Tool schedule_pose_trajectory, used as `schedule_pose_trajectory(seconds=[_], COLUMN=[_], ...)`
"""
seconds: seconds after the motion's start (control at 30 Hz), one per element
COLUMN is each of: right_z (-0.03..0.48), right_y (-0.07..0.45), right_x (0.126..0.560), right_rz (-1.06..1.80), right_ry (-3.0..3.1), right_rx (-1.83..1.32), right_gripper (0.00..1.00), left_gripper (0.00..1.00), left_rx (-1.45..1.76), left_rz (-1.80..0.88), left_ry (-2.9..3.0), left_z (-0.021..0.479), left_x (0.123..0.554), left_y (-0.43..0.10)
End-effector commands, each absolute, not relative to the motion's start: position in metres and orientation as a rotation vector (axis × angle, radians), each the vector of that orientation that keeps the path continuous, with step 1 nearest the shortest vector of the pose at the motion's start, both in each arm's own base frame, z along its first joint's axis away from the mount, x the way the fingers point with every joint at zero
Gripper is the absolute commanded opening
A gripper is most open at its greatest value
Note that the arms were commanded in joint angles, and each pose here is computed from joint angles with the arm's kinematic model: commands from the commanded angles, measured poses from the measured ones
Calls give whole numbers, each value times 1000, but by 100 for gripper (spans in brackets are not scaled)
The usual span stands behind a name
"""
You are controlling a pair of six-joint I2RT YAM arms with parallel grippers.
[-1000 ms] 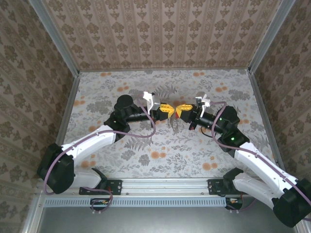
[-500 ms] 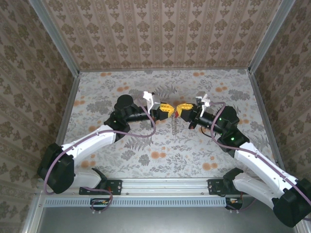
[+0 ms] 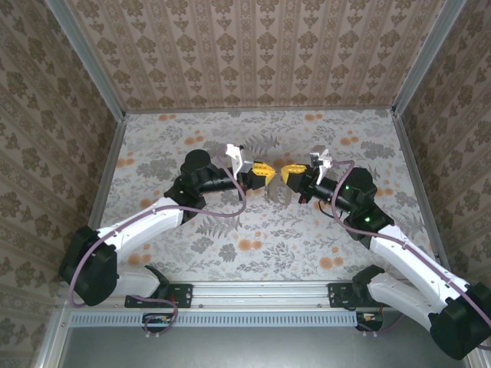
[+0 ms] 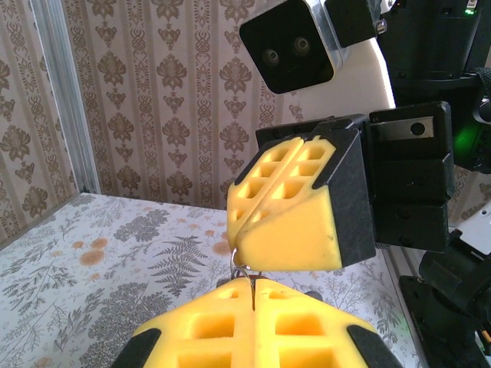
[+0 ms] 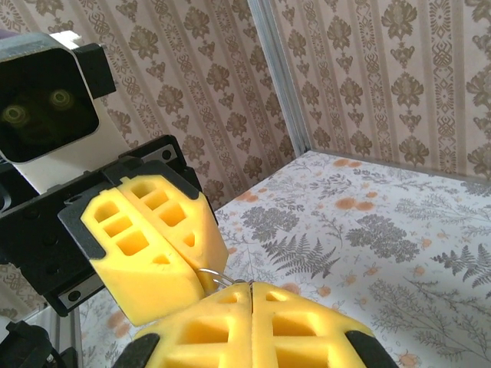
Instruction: Put the keys on the keyring
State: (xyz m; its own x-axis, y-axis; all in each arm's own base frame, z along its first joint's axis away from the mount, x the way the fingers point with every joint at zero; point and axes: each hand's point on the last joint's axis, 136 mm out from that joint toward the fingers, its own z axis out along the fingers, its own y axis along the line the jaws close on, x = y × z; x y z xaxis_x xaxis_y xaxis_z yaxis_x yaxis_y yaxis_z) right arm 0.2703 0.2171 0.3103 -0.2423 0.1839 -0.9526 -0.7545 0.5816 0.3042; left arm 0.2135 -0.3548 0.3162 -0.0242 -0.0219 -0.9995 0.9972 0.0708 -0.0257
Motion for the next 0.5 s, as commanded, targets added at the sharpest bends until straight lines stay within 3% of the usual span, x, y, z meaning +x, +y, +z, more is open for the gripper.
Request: schedule_pose_trajectory(seconds=[0.0, 0.33, 0.47], right_z=[301, 301, 305], right_y=[212, 220, 203], right_x=[272, 262, 266], right_rz=[939, 1061, 1075], right_ry=[1615, 1607, 1601], right_rx=[-470, -517, -460], right_gripper=[0, 1, 26], left_gripper=[0, 0, 0], left_rx=[1133, 1127, 1114], left_rz=[-1186, -1176, -1158], left_ry=[1097, 1093, 1097], left_z=[351, 351, 349], left_x=[200, 201, 205], left_y=[-352, -353, -353])
